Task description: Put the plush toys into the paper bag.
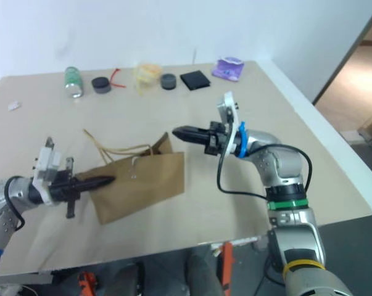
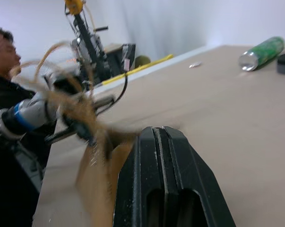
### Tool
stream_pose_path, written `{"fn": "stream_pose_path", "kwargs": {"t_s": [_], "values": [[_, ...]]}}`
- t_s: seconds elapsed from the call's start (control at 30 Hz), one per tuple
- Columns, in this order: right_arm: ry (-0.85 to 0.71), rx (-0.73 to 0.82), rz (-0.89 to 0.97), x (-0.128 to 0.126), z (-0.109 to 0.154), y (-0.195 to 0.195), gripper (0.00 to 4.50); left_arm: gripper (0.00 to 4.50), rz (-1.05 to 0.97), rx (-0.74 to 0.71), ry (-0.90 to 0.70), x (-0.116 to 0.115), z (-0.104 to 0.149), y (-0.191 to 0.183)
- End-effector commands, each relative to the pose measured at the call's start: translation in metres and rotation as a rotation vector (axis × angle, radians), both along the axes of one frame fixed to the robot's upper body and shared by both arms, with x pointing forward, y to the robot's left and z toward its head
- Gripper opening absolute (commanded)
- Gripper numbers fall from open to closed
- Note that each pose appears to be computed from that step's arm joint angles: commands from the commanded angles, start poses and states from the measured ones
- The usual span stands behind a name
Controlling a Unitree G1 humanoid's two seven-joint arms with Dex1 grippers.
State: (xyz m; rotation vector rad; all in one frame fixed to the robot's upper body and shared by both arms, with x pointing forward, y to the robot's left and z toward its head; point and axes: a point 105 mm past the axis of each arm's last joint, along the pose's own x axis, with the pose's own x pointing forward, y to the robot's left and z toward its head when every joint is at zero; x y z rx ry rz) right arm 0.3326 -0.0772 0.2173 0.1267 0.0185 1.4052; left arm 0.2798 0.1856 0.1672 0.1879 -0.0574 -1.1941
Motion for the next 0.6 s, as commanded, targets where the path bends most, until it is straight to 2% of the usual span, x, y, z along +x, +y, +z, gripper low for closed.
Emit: {"fn": "stream_pose_path", "kwargs": {"t_s": [0.03, 0.13, 0.17, 0.2, 0.3, 0.43, 0.47, 0.6], "values": [[-0.046, -0.013, -0.004, -0.004, 0.009, -0.004, 0.0, 0.06, -0.021, 0.029, -0.02, 0.004, 0.001, -0.003], [-0.047, -0.02, -0.013, -0.003, 0.008, -0.006, 0.0, 0.06, -0.046, 0.048, -0.044, 0.002, 0.0, -0.009], [-0.047, -0.022, -0.014, -0.003, 0.008, -0.007, 0.0, 0.62, -0.059, 0.049, -0.037, 0.0, -0.001, -0.01], [-0.047, -0.023, -0.015, -0.003, 0.009, -0.007, 0.0, 0.92, -0.058, 0.041, -0.03, -0.002, 0.0, -0.01], [-0.05, -0.027, -0.021, -0.003, 0.01, -0.009, 0.0, 2.35, -0.059, 0.041, -0.034, -0.005, 0.001, -0.01], [-0.039, 0.001, -0.02, -0.002, 0.018, -0.012, 0.0, 4.32, -0.07, -0.029, -0.041, -0.011, 0.019, -0.01], [-0.034, 0.022, -0.014, -0.003, 0.023, -0.013, 0.0, 4.47, -0.061, -0.056, -0.055, -0.012, 0.028, -0.009], [-0.036, 0.079, -0.009, -0.004, 0.039, -0.017, 0.0, 4.47, -0.018, -0.194, -0.059, -0.017, 0.06, -0.006]]}}
